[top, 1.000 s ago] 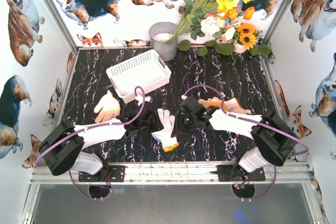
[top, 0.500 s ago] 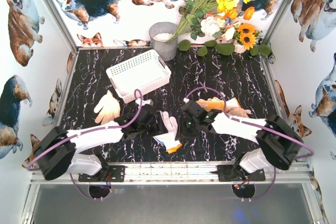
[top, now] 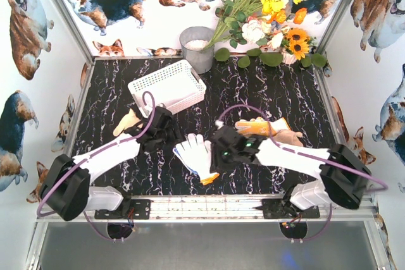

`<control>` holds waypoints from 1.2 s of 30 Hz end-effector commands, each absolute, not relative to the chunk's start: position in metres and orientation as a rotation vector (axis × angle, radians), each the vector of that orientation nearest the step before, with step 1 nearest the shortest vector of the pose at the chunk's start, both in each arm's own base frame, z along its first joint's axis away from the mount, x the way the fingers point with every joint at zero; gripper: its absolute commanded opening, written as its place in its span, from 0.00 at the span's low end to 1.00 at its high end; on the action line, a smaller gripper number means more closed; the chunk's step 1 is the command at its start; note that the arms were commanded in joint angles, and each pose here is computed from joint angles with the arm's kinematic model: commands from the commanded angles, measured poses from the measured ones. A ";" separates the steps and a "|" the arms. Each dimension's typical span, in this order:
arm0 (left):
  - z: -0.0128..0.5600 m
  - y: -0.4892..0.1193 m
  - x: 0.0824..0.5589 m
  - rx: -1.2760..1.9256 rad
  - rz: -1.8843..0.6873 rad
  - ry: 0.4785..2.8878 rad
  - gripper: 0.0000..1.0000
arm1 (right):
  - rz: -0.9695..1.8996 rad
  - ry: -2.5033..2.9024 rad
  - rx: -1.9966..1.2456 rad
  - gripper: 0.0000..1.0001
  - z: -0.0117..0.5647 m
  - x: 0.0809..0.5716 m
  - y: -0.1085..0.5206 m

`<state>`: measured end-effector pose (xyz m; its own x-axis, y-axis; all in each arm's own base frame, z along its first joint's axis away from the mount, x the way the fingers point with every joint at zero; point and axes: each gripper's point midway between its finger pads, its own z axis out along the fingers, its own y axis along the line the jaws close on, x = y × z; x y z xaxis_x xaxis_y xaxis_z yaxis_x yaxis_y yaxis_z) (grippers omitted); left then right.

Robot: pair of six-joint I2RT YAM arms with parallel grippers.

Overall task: Put the gloves into the storage basket
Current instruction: Pair the glove with the glove.

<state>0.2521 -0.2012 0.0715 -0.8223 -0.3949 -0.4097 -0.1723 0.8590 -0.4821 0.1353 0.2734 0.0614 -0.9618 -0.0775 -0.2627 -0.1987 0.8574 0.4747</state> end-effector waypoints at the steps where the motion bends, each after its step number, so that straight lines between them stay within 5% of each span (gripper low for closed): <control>1: 0.059 -0.182 0.255 -0.367 -0.526 2.585 0.55 | 0.452 2.660 -0.393 0.38 0.081 0.148 0.293; 18: 0.034 -0.190 0.256 -0.210 -0.746 2.685 0.43 | 0.311 2.514 -0.708 0.43 0.062 0.159 0.354; 24: 0.032 -0.188 0.258 -0.202 -0.741 2.674 0.31 | 0.326 2.517 -0.727 0.44 0.057 0.159 0.364; 36: 0.038 -0.185 0.271 -0.069 -0.708 2.607 0.29 | 0.333 2.512 -0.749 0.41 0.051 0.162 0.375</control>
<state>0.2551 -0.1850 0.0272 -0.9274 -0.1909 -0.3217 -0.0099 0.8722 -0.4891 0.1540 0.3508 0.0356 -0.7519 -0.4738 -0.4585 -0.5545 0.8306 0.0511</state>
